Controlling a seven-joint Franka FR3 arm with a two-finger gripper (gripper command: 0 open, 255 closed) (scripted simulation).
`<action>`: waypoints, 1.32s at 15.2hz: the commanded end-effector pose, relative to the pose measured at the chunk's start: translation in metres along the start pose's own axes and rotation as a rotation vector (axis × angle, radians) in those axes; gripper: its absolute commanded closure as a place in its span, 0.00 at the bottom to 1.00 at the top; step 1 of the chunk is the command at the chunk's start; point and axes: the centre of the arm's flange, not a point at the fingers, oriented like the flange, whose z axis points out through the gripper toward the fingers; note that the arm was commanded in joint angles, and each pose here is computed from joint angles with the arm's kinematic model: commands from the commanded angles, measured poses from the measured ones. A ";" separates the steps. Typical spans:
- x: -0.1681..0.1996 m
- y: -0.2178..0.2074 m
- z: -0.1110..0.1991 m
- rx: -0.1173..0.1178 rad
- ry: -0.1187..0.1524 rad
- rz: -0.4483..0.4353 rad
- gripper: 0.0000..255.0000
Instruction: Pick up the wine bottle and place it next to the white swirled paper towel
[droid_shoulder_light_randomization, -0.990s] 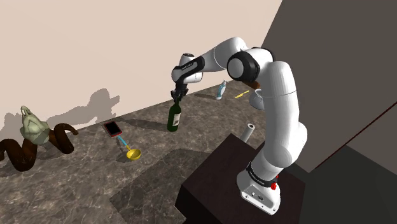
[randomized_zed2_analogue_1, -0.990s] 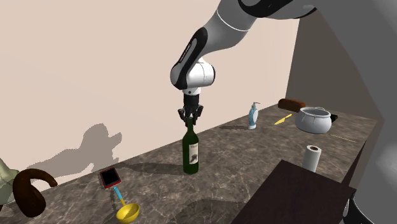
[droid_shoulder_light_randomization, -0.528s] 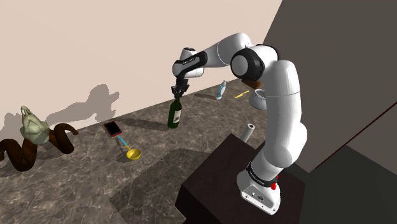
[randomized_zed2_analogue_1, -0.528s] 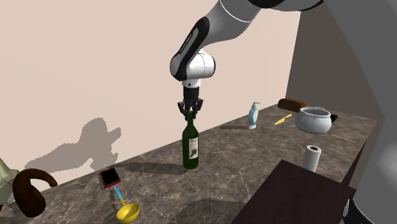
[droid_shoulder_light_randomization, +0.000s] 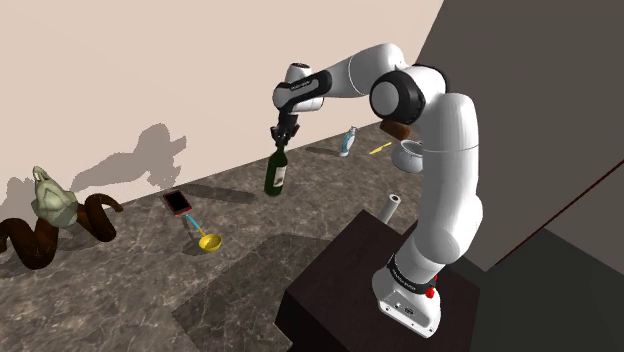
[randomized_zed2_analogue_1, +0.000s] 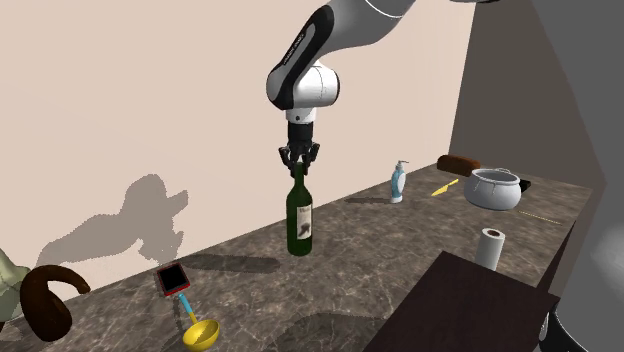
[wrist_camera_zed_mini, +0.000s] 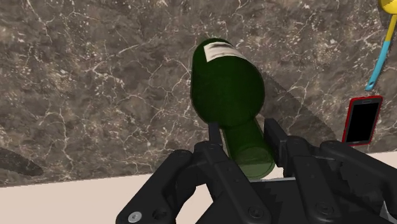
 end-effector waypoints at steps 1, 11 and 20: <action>0.001 0.000 -0.011 0.000 0.000 0.000 1.00; 0.005 0.000 -0.064 0.000 0.000 0.000 1.00; 0.009 0.000 -0.111 0.000 0.000 0.000 1.00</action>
